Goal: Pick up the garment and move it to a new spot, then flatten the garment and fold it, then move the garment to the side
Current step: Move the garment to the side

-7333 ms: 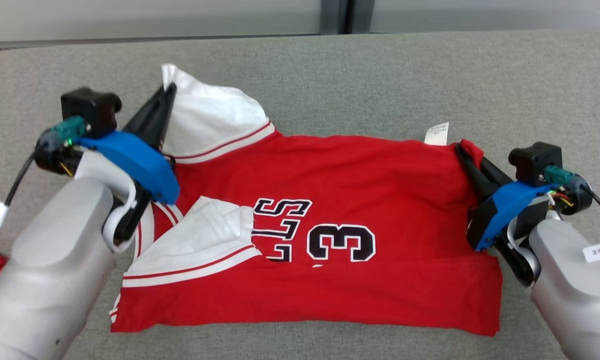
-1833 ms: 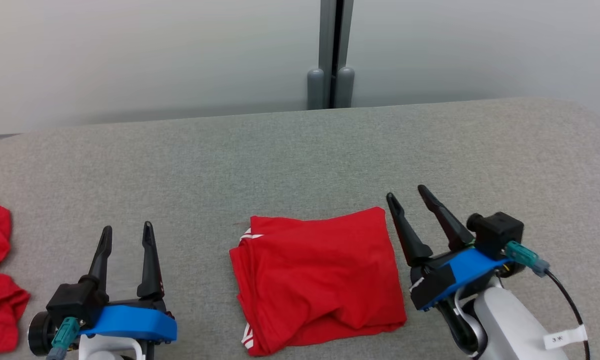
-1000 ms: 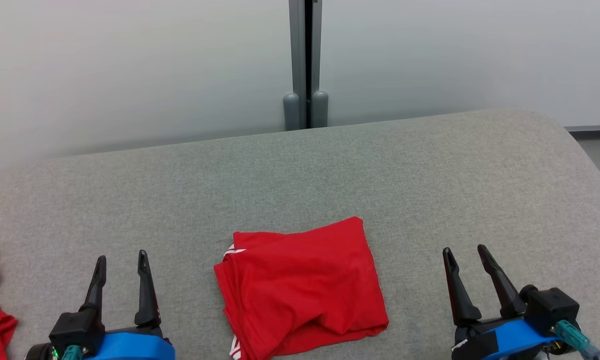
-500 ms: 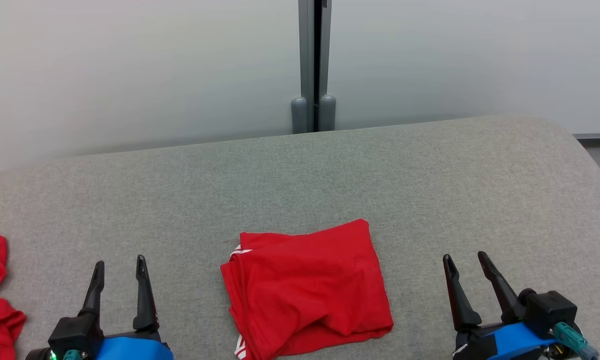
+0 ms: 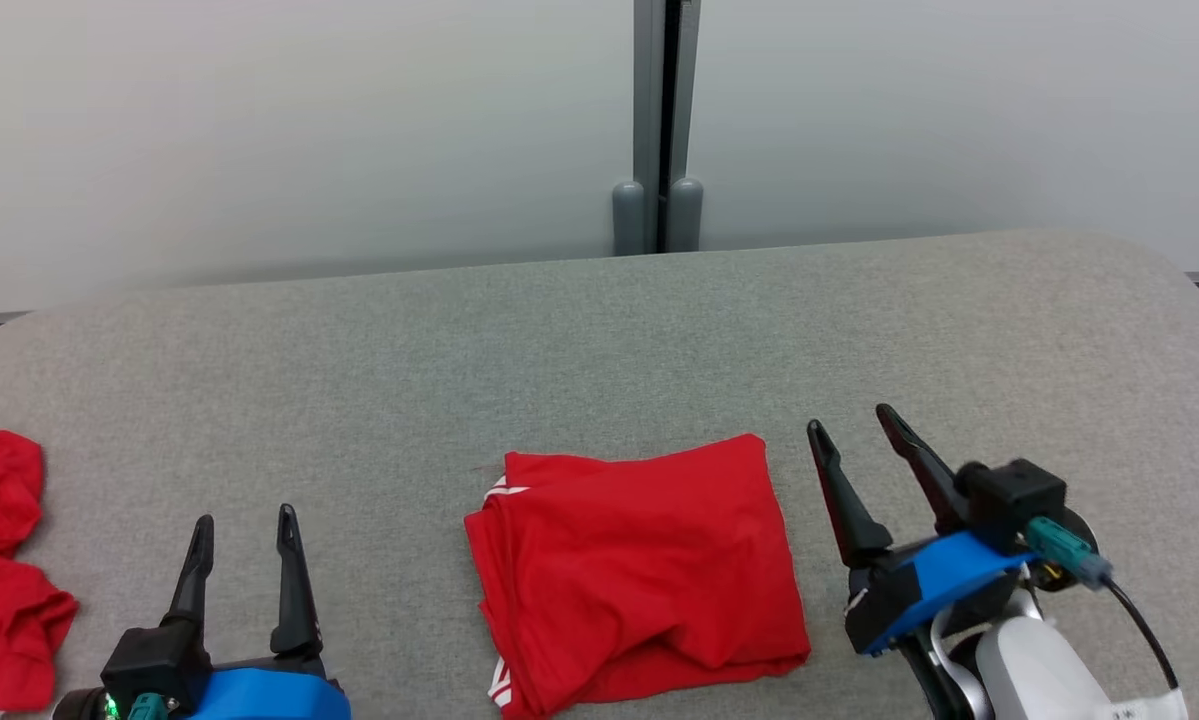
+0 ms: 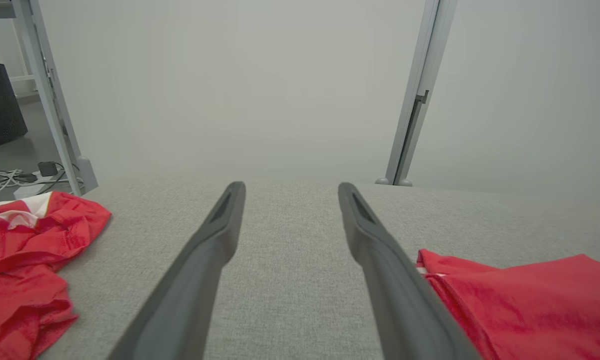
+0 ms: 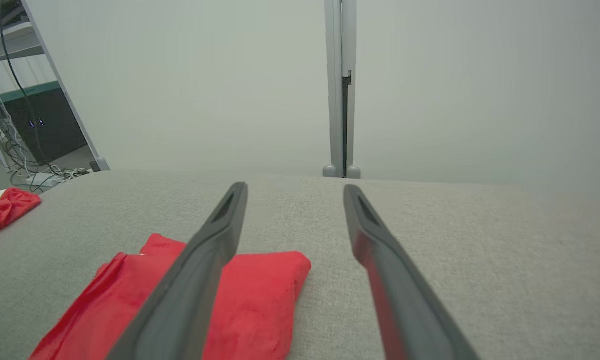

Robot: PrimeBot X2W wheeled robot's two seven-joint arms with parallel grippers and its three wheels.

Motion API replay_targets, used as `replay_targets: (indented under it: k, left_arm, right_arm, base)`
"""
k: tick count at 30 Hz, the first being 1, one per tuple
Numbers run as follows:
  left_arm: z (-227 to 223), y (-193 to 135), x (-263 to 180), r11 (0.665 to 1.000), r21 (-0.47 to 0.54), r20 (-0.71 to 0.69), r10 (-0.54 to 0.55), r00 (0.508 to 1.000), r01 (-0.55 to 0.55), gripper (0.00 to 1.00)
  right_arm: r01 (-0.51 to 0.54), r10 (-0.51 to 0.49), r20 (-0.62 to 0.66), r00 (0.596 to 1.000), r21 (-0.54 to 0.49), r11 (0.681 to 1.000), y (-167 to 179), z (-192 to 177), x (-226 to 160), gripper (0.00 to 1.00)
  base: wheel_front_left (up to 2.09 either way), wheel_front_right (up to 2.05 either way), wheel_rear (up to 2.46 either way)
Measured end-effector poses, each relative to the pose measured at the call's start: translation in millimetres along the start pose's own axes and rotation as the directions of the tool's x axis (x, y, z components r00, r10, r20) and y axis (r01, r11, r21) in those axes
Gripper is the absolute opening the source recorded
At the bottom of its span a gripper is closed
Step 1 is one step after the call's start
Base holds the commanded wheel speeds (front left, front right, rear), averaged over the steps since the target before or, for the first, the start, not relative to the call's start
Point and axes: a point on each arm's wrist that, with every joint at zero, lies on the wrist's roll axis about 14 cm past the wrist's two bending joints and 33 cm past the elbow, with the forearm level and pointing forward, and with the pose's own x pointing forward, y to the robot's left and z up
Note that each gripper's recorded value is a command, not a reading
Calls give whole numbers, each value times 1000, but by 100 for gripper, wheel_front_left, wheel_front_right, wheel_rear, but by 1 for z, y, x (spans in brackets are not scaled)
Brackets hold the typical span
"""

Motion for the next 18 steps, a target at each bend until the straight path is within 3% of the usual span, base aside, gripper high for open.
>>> replay_targets:
  k: [8,18]
  left_arm:
    - [-3,9,3,1000,-3,-8,27,1000,-27,100]
    - [-9,20,8,998,-10,-26,68,997,-68,100]
  right_arm:
    - [-67,65,-173,983,-9,998,18,-42,25,100]
    - [-52,62,-420,905,36,998,17,-132,9,100]
  base:
    - [0,0,0]
    - [0,0,0]
